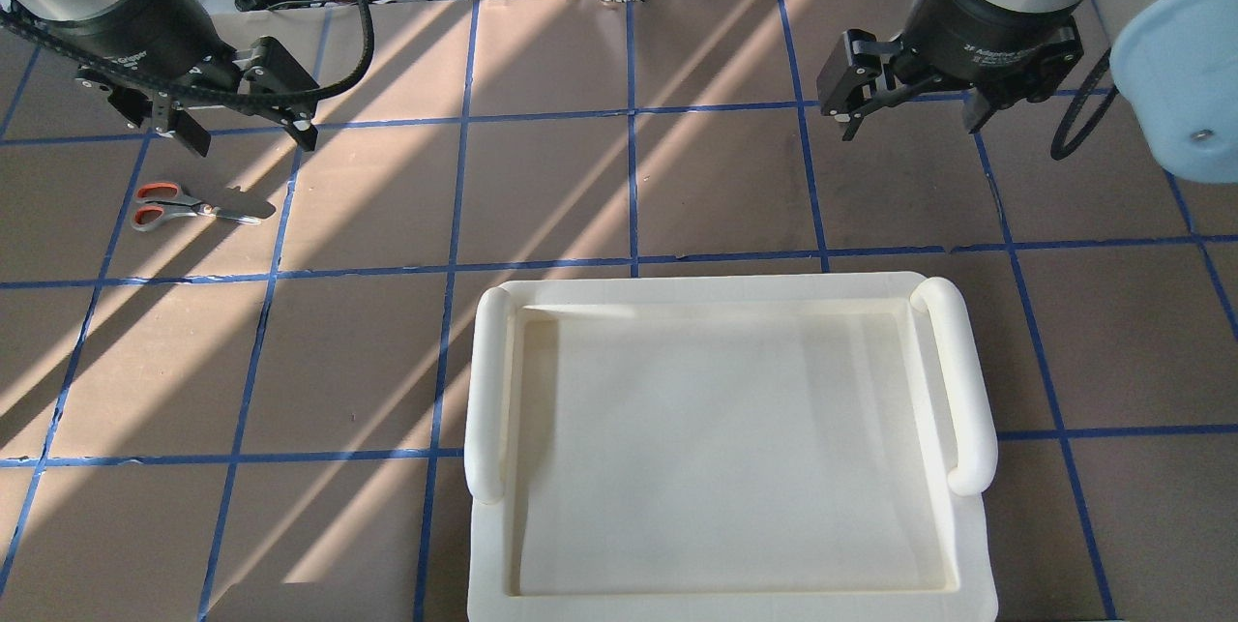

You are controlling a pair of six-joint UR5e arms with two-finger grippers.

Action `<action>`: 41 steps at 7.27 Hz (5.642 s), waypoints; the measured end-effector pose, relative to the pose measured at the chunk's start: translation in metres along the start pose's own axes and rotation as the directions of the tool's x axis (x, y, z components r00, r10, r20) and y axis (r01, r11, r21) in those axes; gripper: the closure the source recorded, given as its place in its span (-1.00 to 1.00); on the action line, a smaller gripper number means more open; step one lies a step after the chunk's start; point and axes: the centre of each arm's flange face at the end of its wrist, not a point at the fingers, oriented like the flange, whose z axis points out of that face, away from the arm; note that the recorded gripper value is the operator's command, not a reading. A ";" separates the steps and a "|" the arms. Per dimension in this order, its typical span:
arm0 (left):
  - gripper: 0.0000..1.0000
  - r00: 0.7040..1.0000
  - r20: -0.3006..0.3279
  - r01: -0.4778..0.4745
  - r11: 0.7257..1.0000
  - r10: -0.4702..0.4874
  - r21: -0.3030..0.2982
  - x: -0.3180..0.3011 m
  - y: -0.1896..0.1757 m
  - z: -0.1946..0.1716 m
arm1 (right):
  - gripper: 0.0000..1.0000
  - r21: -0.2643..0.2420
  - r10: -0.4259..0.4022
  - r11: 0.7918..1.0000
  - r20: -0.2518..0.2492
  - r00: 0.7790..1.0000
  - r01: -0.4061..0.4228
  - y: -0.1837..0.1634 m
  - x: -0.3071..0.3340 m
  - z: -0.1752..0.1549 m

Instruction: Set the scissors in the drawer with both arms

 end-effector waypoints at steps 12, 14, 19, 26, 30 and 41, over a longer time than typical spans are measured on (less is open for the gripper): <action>-1.00 0.984 0.002 -0.176 0.984 0.176 -0.020 -0.031 -0.011 0.018 | -1.00 -0.058 -0.693 0.677 0.284 0.663 0.733 -0.015 -0.114 0.109; -1.00 0.943 0.007 -0.334 0.943 0.334 -0.013 -0.092 -0.028 0.031 | -1.00 0.017 -0.877 0.370 0.335 0.344 0.929 -0.032 -0.122 0.145; -1.00 0.699 0.015 -0.714 0.699 0.715 -0.045 -0.202 -0.064 0.091 | -0.97 0.012 -0.914 -0.039 0.404 -0.041 0.999 -0.025 -0.165 0.218; -0.95 0.059 0.047 -0.995 0.063 0.997 -0.073 -0.301 -0.116 0.210 | -0.33 0.029 -0.898 -0.155 0.413 -0.153 0.987 -0.022 -0.172 0.238; -0.95 -0.106 0.050 -0.991 -0.101 0.993 -0.084 -0.317 -0.135 0.274 | -0.33 0.014 -0.916 -0.140 0.379 -0.134 0.990 -0.050 -0.164 0.232; -0.69 -0.156 0.017 -0.985 -0.155 0.988 -0.069 -0.324 -0.142 0.329 | -0.25 0.011 -0.951 -0.149 0.272 -0.146 0.989 -0.153 -0.161 0.243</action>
